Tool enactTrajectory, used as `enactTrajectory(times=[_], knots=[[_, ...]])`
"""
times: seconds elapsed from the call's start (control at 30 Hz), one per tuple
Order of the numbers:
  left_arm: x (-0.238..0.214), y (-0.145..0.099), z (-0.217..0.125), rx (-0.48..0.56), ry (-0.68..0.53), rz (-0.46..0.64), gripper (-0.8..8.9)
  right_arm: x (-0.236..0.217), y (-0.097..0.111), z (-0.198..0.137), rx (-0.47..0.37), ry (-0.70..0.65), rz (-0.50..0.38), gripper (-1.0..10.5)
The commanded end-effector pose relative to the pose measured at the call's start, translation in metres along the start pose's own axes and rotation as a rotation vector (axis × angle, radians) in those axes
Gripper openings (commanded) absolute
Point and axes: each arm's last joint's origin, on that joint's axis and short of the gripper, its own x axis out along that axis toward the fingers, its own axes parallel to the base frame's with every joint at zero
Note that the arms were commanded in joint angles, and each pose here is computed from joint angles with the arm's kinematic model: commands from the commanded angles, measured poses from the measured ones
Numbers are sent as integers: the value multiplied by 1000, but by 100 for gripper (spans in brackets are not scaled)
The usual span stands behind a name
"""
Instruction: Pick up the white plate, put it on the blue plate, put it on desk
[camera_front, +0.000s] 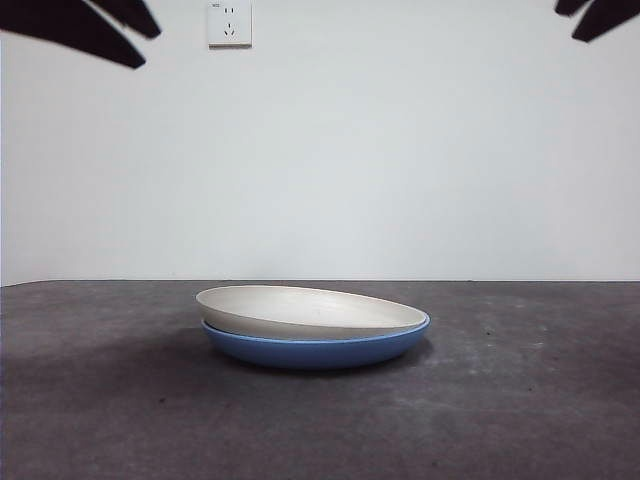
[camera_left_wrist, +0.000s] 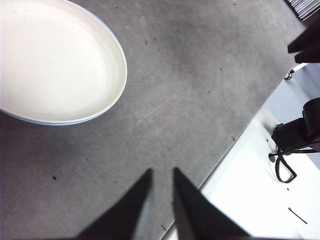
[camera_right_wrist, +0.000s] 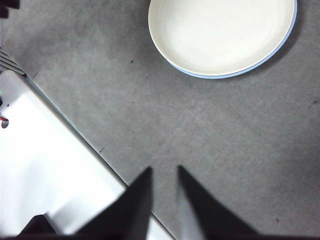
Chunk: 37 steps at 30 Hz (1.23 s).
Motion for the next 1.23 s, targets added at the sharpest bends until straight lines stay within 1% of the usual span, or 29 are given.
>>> enactTrajectory(times=[0.03,0.73,0.93,0.97,1.03,1.1,1.23], knots=[[0,-1,3,13,-3,-9,10,0,1,1,-16,4,7,8],[0,-1,3,15,-7,-10,10,0,1,1,-17,0,7,9],[-3,-3,4,35,-29,-7,10,0,1,1,-17,0,7,8],[-7,-4,3,66,-44,-4,10,0,1,1,-17,0,7,8],[-17,-6,4,166,-107,26,10,0,1,1,-17,0,7,8],[-33,-6,9,214,-233,116,10,0,1,1,-17,0,7,8],[-69,-3,11,325,-544,343,10,0,1,1,-17,0,7,8]])
